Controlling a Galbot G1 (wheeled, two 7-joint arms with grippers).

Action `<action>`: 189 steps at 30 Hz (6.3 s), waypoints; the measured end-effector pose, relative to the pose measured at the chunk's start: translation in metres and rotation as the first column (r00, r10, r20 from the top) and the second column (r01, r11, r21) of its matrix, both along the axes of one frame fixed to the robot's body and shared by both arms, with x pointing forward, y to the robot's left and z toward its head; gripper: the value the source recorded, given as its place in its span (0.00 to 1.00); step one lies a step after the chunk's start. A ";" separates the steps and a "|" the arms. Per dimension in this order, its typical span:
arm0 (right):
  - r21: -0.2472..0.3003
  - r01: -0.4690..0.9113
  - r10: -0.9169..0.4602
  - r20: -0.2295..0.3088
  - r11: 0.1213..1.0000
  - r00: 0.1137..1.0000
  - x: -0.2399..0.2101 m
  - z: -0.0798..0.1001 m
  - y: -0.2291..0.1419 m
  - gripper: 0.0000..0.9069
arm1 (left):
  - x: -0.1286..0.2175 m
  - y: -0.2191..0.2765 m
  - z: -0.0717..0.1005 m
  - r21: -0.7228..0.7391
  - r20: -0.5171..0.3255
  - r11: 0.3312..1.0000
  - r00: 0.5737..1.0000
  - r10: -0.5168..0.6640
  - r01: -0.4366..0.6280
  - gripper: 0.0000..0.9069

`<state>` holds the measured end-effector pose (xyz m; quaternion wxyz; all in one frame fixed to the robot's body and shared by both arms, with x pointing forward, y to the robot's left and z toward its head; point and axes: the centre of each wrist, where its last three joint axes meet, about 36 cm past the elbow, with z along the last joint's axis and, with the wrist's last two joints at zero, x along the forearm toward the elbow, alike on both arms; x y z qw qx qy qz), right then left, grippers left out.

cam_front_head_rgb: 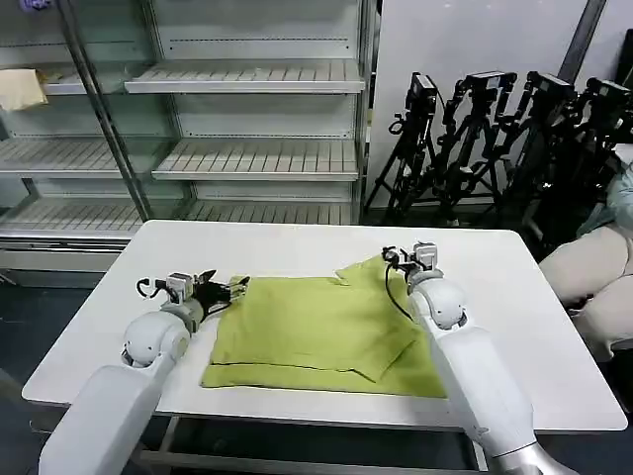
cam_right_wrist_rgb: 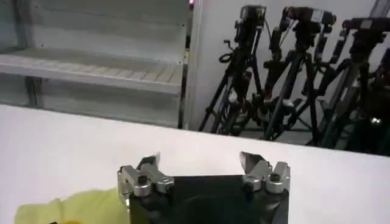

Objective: Fold and organize the clothes.

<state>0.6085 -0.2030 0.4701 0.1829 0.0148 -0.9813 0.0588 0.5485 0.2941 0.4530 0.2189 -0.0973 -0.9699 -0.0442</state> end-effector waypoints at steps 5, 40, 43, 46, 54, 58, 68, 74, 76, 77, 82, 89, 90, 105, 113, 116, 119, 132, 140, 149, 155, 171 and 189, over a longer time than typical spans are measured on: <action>0.022 -0.007 0.008 -0.025 1.000 1.000 0.001 -0.007 0.005 1.00 | 0.004 0.000 -0.005 0.003 -0.014 1.000 1.000 0.004 -0.004 1.00; 0.141 -0.039 0.055 -0.112 0.989 0.992 0.020 -0.027 0.018 0.00 | 0.005 0.002 -0.018 -0.001 -0.049 1.000 0.999 -0.022 0.022 0.01; 0.144 -0.044 0.060 -0.110 0.989 0.992 0.020 -0.028 0.018 0.00 | 0.005 0.003 -0.017 -0.003 -0.047 1.000 0.999 -0.026 0.026 0.01; 0.149 -0.052 0.067 -0.103 0.988 0.992 0.020 -0.029 0.019 0.00 | 0.005 0.003 -0.016 -0.005 -0.046 1.000 0.999 -0.028 0.028 0.01; 0.161 -0.072 0.081 -0.053 0.984 0.995 0.014 -0.030 0.018 0.00 | 0.003 0.002 -0.017 -0.027 -0.031 0.999 0.999 -0.037 0.036 0.01; 0.167 -0.079 0.084 -0.021 0.983 0.996 0.008 -0.024 0.016 0.00 | 0.000 0.004 -0.015 -0.042 -0.015 0.998 0.999 -0.041 0.040 0.01; 0.191 -0.091 0.087 0.030 0.977 0.996 -0.029 -0.014 0.004 0.00 | -0.023 0.009 -0.001 -0.087 0.046 0.994 0.997 -0.064 0.068 0.01; 0.188 -0.115 0.106 0.059 0.975 0.993 -0.061 -0.005 -0.004 0.00 | -0.046 0.010 0.002 -0.094 0.072 0.992 0.995 -0.076 0.082 0.01; 0.186 -0.122 0.112 0.066 0.975 0.992 -0.073 -0.003 -0.007 0.00 | -0.055 0.010 0.002 -0.098 0.077 0.991 0.994 -0.081 0.088 0.02; 0.185 -0.126 0.115 0.069 0.975 0.991 -0.079 -0.002 -0.008 0.00 | -0.059 0.010 0.002 -0.099 0.079 0.991 0.993 -0.083 0.090 0.01; 0.183 -0.146 0.132 0.083 0.972 0.988 -0.111 0.001 -0.014 0.00 | -0.078 0.010 0.002 -0.104 0.088 0.990 0.992 -0.085 0.094 0.01; 0.190 -0.163 0.149 0.090 0.968 0.985 -0.153 0.002 -0.017 0.00 | -0.104 0.011 0.003 -0.101 0.095 0.990 0.991 -0.091 0.100 0.01; 0.188 -0.165 0.150 0.090 0.968 0.984 -0.159 0.002 -0.018 0.00 | -0.107 0.011 0.003 -0.100 0.094 0.990 0.991 -0.090 0.100 0.02; 0.156 -0.164 0.152 0.087 0.974 0.985 -0.202 0.005 -0.029 0.00 | -0.147 0.005 0.001 -0.067 0.081 0.990 0.989 -0.122 0.128 0.02; 0.146 -0.165 0.154 0.079 0.975 0.985 -0.207 0.002 -0.034 1.00 | -0.156 0.002 -0.004 -0.058 0.062 0.989 0.990 -0.129 0.133 1.00; 0.141 -0.174 0.163 0.082 0.975 0.983 -0.209 0.002 -0.036 1.00 | -0.158 0.002 -0.005 -0.042 0.057 0.991 0.990 -0.126 0.129 1.00; 0.143 -0.180 0.168 0.090 0.973 0.982 -0.212 0.004 -0.038 1.00 | -0.158 0.002 -0.002 -0.027 0.069 0.993 0.991 -0.114 0.116 1.00; 0.145 -0.190 0.169 0.144 0.971 0.975 -0.228 0.013 -0.051 1.00 | -0.170 -0.014 0.006 -0.071 0.045 0.997 0.999 0.021 -0.018 1.00; 0.143 -0.186 0.162 0.162 0.972 0.973 -0.238 0.014 -0.054 1.00 | -0.168 -0.022 0.002 -0.122 -0.034 0.981 0.989 0.145 -0.148 1.00; 0.138 -0.179 0.156 0.168 0.974 0.973 -0.241 0.013 -0.053 1.00 | -0.169 -0.024 -0.001 -0.164 -0.110 0.960 0.971 0.211 -0.227 0.01; 0.133 -0.176 0.153 0.166 0.975 0.974 -0.242 0.012 -0.052 1.00 | -0.171 -0.028 -0.002 -0.206 -0.143 0.950 0.968 0.207 -0.234 0.01; 0.125 -0.173 0.153 0.153 0.977 0.976 -0.244 0.007 -0.050 1.00 | -0.176 -0.039 -0.002 -0.257 -0.158 0.940 0.970 0.186 -0.223 0.02; 0.123 -0.173 0.151 0.168 0.977 0.974 -0.243 0.007 -0.049 1.00 | -0.164 0.061 0.023 -0.012 -0.001 0.964 0.964 0.267 -0.267 0.01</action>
